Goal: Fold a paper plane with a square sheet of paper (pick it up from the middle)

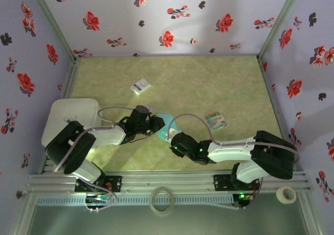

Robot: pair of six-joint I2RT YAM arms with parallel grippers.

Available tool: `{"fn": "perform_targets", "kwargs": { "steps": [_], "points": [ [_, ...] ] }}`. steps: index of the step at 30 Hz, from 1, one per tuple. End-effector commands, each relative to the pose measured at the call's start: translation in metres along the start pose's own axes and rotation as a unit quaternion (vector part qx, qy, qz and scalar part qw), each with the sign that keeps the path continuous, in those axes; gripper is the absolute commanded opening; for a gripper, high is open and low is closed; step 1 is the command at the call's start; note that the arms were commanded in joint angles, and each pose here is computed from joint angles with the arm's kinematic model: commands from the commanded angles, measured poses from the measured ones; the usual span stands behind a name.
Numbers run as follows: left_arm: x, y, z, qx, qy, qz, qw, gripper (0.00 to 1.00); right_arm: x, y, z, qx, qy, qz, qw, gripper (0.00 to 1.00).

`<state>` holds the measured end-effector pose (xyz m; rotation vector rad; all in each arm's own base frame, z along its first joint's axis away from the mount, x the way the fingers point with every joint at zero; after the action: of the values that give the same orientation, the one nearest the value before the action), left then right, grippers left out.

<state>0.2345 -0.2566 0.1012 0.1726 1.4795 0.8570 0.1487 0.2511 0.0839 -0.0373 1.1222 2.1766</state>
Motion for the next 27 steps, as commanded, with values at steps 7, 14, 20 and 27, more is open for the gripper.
{"fn": "perform_targets", "kwargs": {
  "steps": [7, 14, 20, 27],
  "points": [
    [-0.011, 0.010, 0.007, -0.018, -0.010, -0.023, 1.000, 0.14, -0.002, -0.003, 0.009, -0.017, 0.015, -0.022, 0.999, 0.46],
    [-0.012, 0.011, 0.008, -0.018, -0.011, -0.026, 0.999, 0.12, -0.003, -0.006, 0.010, -0.021, 0.016, -0.036, 0.999, 0.47],
    [-0.011, 0.011, 0.008, -0.019, -0.007, -0.025, 0.999, 0.11, -0.005, -0.008, 0.008, -0.019, 0.012, -0.049, 0.999, 0.39],
    [-0.011, 0.013, 0.009, -0.023, -0.006, -0.026, 0.999, 0.10, -0.004, -0.010, 0.002, -0.011, 0.006, -0.047, 0.999, 0.34]
  ]
}}
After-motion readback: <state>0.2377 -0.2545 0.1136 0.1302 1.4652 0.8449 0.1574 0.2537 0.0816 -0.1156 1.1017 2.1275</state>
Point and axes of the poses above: each hand's point on the last joint's axis, 136 mm out from that joint toward the fingers, its own y axis back along the fingers, its own x axis along the line the jaws close on, z = x × y, the point moved 6 cm from there along y, back along the fingers, and after that the axes turned 4 degrees about y, right-handed, at the moved point
